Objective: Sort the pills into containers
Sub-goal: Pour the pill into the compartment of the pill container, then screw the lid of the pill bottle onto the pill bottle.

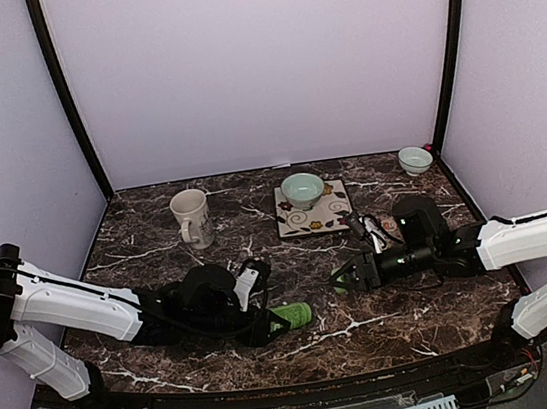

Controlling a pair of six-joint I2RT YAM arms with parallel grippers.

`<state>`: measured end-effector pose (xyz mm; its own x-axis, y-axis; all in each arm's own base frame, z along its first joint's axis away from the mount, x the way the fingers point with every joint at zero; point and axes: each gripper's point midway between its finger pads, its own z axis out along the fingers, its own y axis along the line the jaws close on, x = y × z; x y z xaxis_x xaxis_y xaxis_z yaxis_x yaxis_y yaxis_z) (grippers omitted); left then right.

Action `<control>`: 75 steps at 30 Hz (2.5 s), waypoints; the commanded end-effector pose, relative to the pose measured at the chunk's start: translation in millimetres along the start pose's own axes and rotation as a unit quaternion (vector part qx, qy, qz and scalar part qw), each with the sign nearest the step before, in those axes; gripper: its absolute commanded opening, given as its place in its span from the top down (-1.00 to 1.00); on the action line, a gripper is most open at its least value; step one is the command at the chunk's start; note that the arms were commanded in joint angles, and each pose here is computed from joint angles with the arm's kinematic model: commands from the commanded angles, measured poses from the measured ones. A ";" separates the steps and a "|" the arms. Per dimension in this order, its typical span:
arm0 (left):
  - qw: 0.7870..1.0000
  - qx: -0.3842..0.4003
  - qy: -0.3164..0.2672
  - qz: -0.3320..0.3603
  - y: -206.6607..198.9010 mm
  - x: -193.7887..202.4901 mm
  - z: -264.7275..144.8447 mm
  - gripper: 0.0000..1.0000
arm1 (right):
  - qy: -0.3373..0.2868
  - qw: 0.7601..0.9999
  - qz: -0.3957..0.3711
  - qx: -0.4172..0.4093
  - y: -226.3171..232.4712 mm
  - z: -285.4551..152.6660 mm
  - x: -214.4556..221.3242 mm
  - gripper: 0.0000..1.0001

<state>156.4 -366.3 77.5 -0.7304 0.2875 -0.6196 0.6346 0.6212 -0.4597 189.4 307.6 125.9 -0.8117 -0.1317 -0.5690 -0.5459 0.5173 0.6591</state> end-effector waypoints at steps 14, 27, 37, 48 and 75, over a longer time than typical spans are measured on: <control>1.000 0.002 -0.015 0.021 -12.1 -16.3 -3.2 1.00 | -0.013 1.000 -0.009 -0.014 10.9 0.7 -8.4 0.25; 0.999 0.014 -0.033 -0.017 -1.7 -0.8 -4.5 1.00 | -0.010 1.000 -0.008 -0.012 9.9 0.6 -5.8 0.25; 0.996 0.043 -0.065 -0.032 -4.7 -0.8 -13.9 1.00 | -0.009 1.000 -0.008 -0.014 11.5 1.4 -6.3 0.25; 0.993 0.067 -0.091 -0.041 -9.0 -5.1 -19.9 1.00 | -0.006 1.000 -0.008 -0.013 11.6 1.4 -4.1 0.26; 0.964 0.188 -0.174 -0.069 -48.9 -41.2 -66.8 1.00 | -0.030 0.995 -0.055 -0.071 64.7 -30.1 -29.1 0.26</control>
<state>139.9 -353.4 127.0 -0.7457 -0.0066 -0.6662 0.6025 0.4201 -0.6786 177.1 313.2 160.9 -0.7861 -0.1346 -0.6033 -0.5911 0.4492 0.6699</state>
